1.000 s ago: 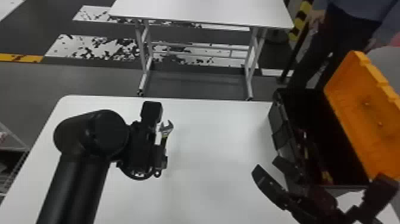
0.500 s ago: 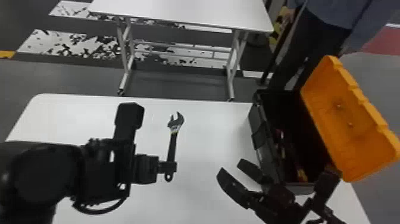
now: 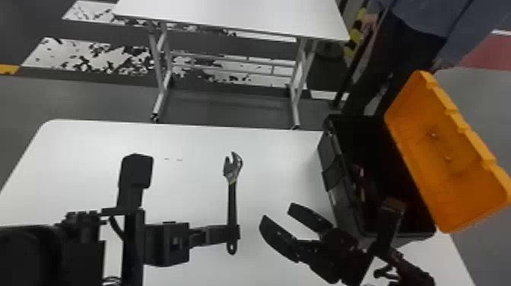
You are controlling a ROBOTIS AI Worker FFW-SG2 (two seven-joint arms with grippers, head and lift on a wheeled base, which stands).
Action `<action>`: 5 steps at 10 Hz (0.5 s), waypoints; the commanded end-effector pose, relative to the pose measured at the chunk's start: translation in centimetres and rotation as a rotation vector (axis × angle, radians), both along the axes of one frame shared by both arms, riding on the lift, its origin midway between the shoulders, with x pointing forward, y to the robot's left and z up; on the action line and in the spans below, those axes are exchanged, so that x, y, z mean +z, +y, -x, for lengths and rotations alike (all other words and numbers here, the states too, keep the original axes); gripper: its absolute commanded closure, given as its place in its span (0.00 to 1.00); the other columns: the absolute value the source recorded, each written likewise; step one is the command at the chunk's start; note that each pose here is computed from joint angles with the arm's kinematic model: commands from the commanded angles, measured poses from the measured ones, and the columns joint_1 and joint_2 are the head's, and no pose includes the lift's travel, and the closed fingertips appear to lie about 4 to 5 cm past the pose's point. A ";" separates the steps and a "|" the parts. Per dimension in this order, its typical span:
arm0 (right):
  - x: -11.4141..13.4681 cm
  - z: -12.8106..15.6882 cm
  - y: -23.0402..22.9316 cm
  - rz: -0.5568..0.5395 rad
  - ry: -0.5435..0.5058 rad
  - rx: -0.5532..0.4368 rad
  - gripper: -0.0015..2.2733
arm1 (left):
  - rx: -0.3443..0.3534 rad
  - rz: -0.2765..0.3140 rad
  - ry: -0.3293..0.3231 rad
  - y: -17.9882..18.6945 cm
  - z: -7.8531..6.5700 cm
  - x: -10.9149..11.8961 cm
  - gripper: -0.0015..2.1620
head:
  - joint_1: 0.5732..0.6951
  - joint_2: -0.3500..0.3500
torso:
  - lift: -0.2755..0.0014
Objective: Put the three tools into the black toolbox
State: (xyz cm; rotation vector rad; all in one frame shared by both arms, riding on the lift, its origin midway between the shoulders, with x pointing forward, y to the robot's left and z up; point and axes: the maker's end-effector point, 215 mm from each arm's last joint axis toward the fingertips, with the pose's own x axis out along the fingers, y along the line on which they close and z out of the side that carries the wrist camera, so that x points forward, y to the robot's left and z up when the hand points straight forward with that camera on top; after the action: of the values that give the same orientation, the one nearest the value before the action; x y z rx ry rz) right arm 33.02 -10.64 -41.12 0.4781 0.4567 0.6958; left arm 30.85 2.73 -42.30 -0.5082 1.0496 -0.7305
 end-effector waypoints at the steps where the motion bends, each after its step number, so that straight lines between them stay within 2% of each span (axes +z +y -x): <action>1: 0.2 -0.6 -0.4 0.012 0.015 0.005 0.03 | -0.001 0.068 0.029 0.5 1.0 -0.1 0.63 | 1.00 0.29 | 0.81; 5: 0.4 -1.7 -0.4 0.043 0.037 0.021 0.03 | -0.037 0.352 0.037 1.4 2.4 3.7 0.63 | 1.00 0.29 | 0.81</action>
State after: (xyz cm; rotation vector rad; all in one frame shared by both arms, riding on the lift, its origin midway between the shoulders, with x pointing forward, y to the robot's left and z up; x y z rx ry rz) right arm 34.67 -11.18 -40.73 0.4498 0.5063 0.6938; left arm 28.41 3.71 -38.25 -0.8037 0.9669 -0.9663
